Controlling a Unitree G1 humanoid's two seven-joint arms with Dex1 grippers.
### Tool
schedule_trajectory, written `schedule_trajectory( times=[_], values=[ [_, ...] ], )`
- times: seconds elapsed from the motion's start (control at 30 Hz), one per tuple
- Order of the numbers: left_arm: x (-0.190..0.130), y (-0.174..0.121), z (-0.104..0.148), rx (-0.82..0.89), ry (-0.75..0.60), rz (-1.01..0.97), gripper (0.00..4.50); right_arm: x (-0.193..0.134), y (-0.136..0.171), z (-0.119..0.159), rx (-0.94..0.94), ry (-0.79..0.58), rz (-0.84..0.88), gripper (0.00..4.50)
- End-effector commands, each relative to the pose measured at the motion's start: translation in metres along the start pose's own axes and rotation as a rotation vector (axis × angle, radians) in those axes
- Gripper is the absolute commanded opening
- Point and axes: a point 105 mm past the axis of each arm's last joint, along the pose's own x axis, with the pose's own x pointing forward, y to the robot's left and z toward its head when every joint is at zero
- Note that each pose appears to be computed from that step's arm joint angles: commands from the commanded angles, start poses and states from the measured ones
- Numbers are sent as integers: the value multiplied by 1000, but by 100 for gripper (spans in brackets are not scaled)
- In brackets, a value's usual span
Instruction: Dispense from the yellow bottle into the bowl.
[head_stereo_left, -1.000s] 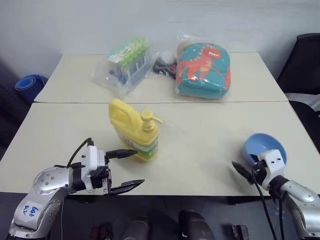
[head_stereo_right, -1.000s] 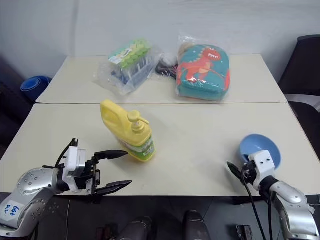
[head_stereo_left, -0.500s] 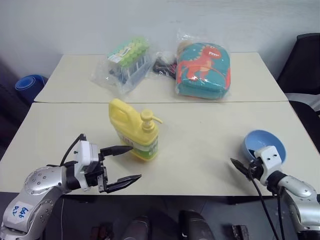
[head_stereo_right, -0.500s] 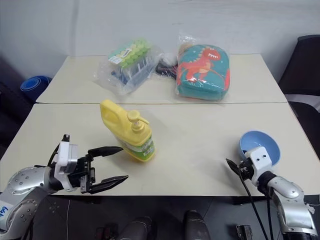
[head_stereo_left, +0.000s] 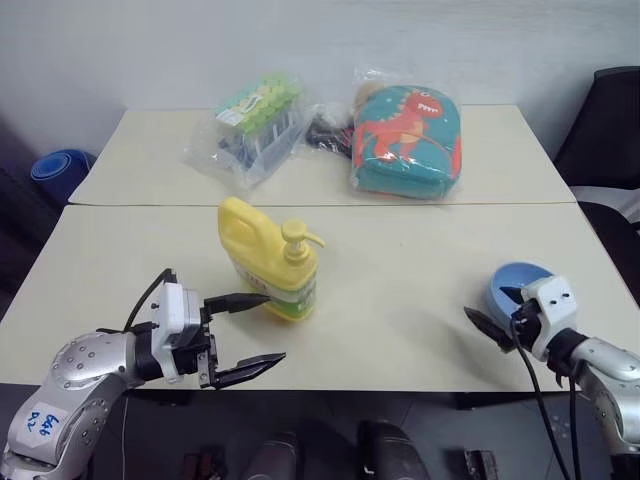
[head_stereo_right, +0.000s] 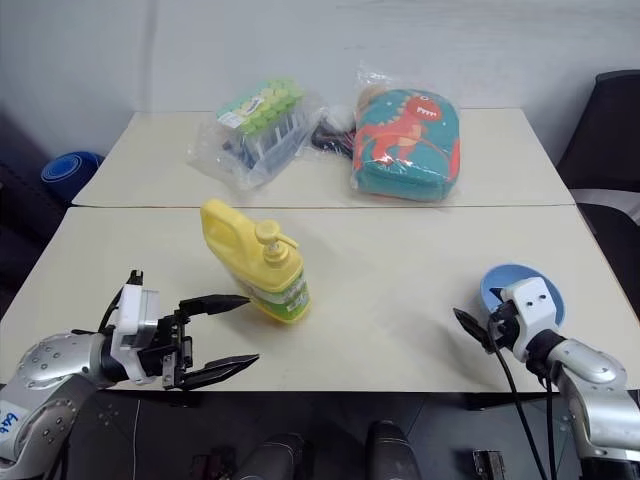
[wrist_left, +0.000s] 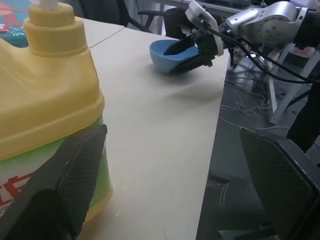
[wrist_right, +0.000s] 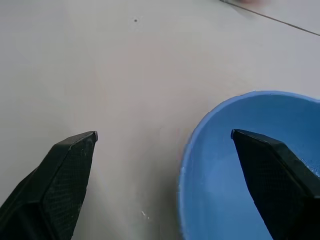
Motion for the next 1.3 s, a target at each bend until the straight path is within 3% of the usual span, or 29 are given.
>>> schedule_trajectory(
  times=[0.03,0.13,0.3,0.5,0.63,0.77,0.93,1.17,1.3],
  values=[
    [3,-1,4,29,-9,-18,450,3,-5,-9,-12,56,-14,448],
    [2,2,6,39,-9,-13,450,8,-5,-9,-20,54,-22,384],
    [-2,4,6,44,-2,9,450,11,-1,-9,-21,60,-9,213],
    [-8,6,15,19,-41,51,450,8,0,10,-79,6,8,2],
    [-17,6,24,-30,-67,65,450,4,19,36,-175,-51,149,2],
    [-29,9,51,-108,-158,74,450,-9,74,73,-348,-123,537,2],
    [-40,24,94,-93,-247,80,450,-18,113,122,-498,-143,837,2],
    [-15,46,124,66,-239,20,231,-20,139,170,-581,-122,999,0],
    [4,55,132,141,-245,-9,102,-22,146,180,-601,-114,1031,0]
  ],
)
